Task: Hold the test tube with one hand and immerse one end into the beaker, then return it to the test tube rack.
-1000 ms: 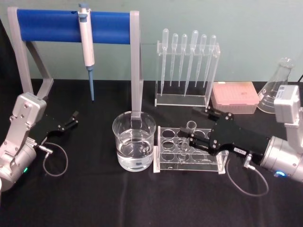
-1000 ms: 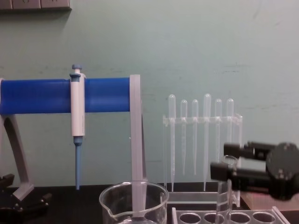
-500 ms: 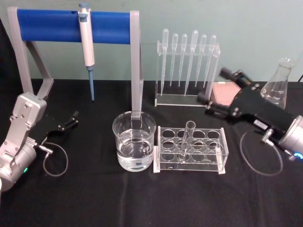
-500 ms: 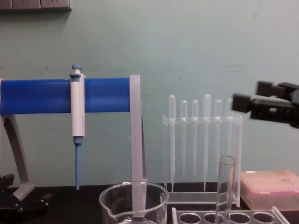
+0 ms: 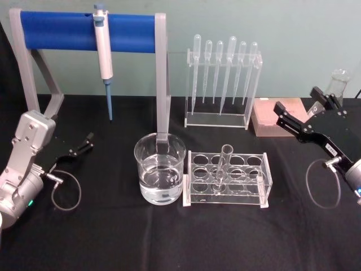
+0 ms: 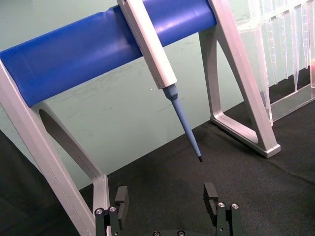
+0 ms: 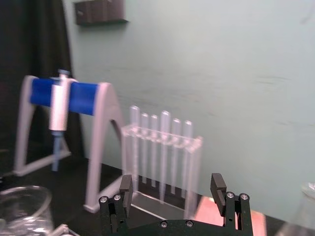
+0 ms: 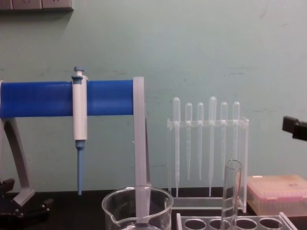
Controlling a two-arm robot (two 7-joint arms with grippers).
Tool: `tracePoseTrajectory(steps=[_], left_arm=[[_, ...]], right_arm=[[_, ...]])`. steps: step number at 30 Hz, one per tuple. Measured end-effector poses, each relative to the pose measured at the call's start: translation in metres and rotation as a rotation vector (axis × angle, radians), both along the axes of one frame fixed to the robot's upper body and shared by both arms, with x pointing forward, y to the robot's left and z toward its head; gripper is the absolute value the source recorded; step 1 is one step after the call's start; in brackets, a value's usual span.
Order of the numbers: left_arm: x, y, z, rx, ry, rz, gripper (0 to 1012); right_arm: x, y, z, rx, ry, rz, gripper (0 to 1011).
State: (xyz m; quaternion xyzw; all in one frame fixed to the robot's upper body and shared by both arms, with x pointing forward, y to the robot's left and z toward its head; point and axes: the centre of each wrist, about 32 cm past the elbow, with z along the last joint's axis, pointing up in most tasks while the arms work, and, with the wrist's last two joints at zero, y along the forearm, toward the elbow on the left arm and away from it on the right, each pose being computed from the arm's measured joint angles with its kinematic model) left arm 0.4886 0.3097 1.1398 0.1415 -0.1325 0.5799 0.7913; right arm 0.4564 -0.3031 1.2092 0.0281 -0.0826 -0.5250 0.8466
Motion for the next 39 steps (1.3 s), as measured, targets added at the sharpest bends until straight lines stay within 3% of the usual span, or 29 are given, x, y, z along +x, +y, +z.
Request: tracePoseTrajectory(steps=[6, 15, 39], left_arm=[[0.0, 0.0, 0.0, 0.0, 0.0, 0.0, 1000], [0.0, 0.0, 0.0, 0.0, 0.0, 0.0, 1000], [0.0, 0.0, 0.0, 0.0, 0.0, 0.0, 1000]], right_arm=[[-0.002, 0.004, -0.015, -0.01, 0.011, -0.088, 1002], [0.002, 0.002, -0.028, -0.019, 0.028, -0.071, 1002], [0.001, 0.003, -0.026, -0.018, 0.026, -0.074, 1002]])
